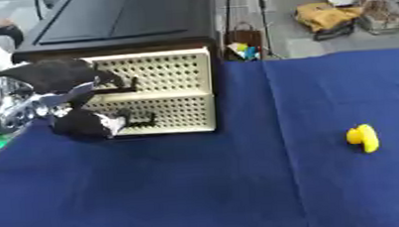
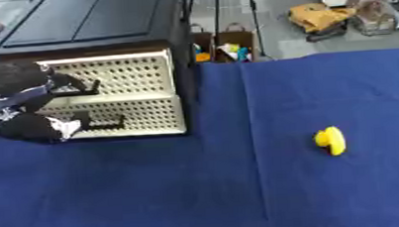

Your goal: Pick up objects from table and place into drawer.

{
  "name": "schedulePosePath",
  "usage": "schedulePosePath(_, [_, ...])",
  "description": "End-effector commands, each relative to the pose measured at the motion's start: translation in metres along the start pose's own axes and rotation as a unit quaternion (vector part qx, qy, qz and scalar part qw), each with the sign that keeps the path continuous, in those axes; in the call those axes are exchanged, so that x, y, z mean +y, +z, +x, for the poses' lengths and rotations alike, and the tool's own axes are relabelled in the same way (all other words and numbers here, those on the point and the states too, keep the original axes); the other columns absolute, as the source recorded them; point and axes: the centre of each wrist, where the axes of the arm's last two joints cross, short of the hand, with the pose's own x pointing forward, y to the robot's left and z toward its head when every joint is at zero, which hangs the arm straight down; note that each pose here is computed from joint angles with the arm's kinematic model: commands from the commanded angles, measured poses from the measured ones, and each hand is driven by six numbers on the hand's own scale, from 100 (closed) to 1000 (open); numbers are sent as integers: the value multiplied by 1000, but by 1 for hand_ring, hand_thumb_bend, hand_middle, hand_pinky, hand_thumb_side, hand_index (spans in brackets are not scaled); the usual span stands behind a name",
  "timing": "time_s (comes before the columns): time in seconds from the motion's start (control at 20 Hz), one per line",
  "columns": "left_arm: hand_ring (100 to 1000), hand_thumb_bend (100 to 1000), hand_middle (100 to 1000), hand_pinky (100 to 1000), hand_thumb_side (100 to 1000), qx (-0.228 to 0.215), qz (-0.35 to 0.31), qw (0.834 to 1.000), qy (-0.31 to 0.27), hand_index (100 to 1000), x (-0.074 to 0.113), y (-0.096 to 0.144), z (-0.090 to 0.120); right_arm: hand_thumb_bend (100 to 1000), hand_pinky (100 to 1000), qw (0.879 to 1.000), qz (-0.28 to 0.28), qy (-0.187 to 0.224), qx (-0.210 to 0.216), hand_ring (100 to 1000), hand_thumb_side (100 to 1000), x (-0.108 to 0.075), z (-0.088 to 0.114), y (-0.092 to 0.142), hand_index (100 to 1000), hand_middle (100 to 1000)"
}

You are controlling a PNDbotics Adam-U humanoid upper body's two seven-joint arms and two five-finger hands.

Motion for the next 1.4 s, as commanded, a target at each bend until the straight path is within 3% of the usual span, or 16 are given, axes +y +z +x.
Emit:
schedulePosePath(0.05, [100, 180, 176, 100, 741, 50, -47, 997, 35, 911, 5, 1, -5, 100, 655, 1000, -8, -6, -15, 689, 989, -1, 3, -11, 709, 635])
schedulePosePath(0.75, [100, 182, 170, 100, 745, 70, -59, 995, 44, 899, -2, -12, -15, 100, 657, 1000, -9, -6, -12, 691, 986, -1, 3, -12, 711, 635])
schedulePosePath(1.3, [100, 113, 100, 100, 741, 61, -17, 996, 62, 689, 1, -13, -13, 100, 658, 1000, -9, -7, -10, 691, 985, 0, 3, -11, 711, 635])
schedulePosePath(1.35, [100, 100, 100, 100, 773, 61, -13, 996, 63, 681, 1, -13, -13, 100, 658, 1000, -9, -7, -10, 692, 978, 0, 3, -11, 711, 635])
schedulePosePath(1.4, [100, 109, 100, 100, 740, 61, -8, 996, 63, 678, 2, -13, -13, 100, 658, 1000, -8, -8, -10, 692, 985, 0, 3, -11, 711, 635])
